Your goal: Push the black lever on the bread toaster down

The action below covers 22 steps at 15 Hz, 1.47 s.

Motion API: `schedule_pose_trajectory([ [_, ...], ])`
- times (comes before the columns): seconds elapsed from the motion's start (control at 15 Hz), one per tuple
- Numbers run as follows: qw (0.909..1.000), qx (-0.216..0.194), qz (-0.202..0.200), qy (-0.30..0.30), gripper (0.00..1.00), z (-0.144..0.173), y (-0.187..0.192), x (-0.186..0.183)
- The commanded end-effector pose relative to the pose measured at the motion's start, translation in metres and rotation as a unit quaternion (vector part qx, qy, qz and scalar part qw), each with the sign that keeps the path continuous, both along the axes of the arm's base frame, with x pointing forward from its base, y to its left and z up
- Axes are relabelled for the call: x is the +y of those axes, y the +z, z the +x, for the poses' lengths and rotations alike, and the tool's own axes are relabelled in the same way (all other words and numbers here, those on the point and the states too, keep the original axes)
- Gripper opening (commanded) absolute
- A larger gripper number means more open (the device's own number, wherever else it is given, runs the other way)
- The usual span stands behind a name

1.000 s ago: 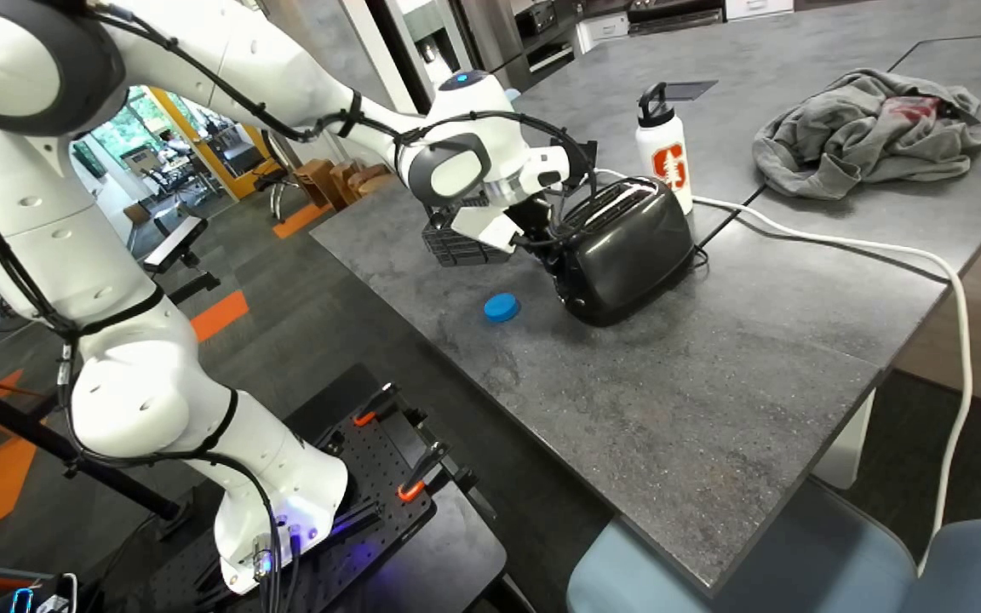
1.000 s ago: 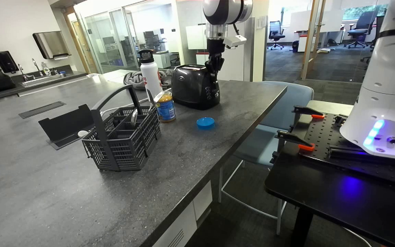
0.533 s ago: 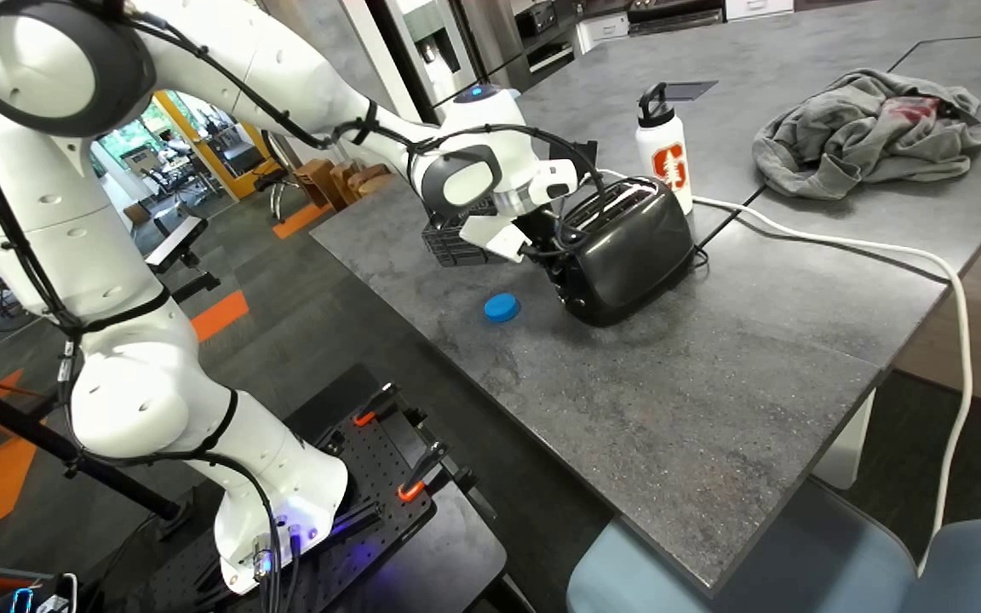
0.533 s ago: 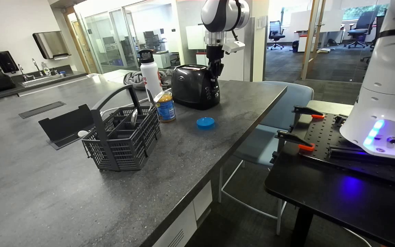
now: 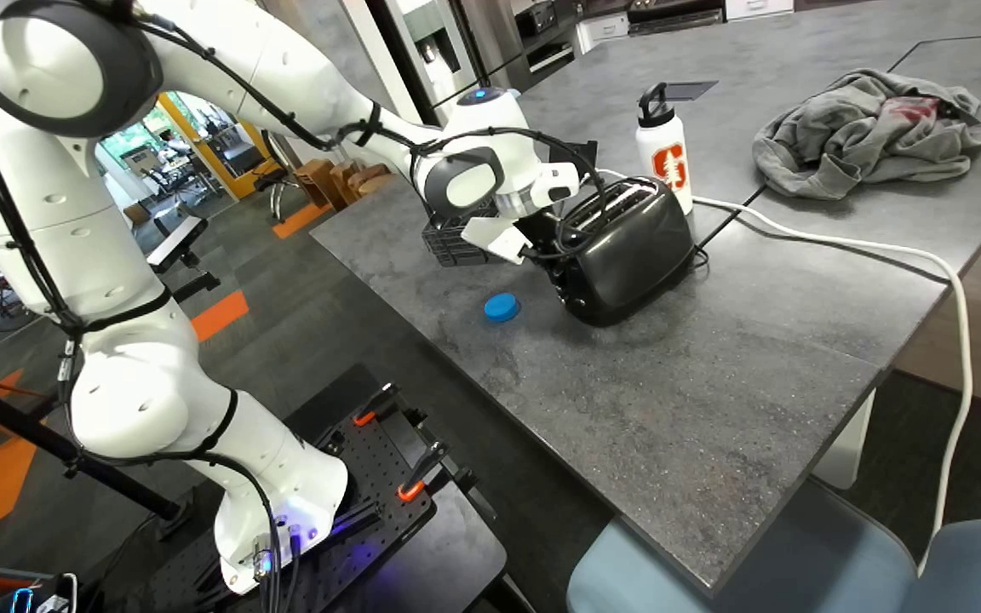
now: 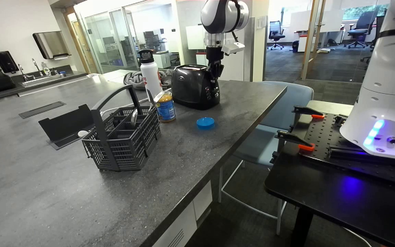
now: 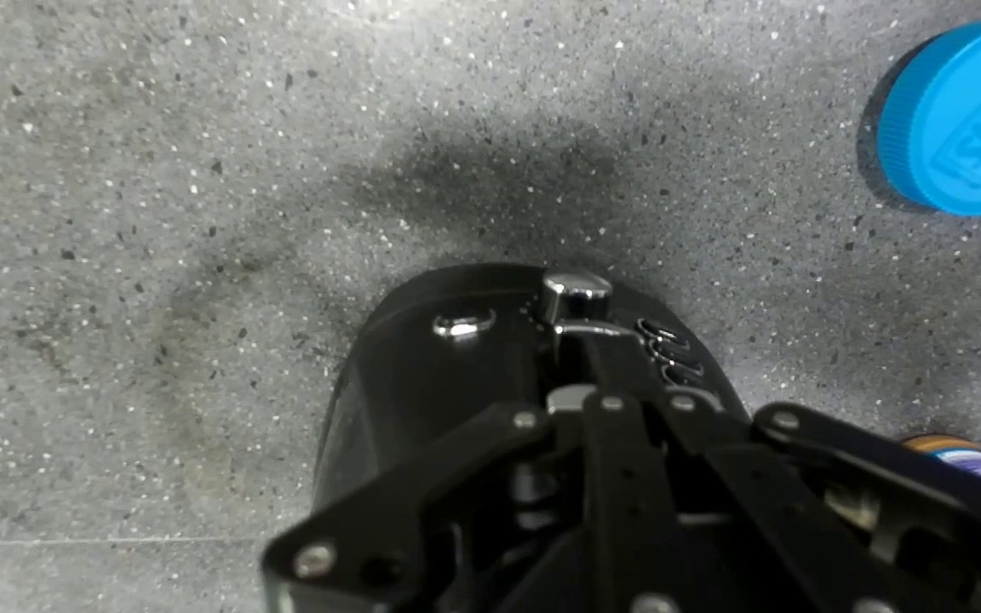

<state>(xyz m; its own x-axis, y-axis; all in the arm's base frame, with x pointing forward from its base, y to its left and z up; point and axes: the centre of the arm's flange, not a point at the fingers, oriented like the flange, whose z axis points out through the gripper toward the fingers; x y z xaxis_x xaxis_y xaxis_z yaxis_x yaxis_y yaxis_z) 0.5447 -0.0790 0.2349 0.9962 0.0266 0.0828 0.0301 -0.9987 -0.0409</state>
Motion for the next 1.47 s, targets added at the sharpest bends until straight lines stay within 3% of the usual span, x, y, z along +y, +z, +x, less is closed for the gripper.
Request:
schedule_pose_trajectory([
  [0.0,0.9999,0.008,0.001,-0.011,0.00,0.004,-0.020,0.001],
  [0.87,0.9942,-0.101,-0.036,0.014,0.00,-0.089,0.118,0.022],
  [1.4,0.9890,-0.129,-0.069,0.021,0.00,-0.122,0.148,0.025],
])
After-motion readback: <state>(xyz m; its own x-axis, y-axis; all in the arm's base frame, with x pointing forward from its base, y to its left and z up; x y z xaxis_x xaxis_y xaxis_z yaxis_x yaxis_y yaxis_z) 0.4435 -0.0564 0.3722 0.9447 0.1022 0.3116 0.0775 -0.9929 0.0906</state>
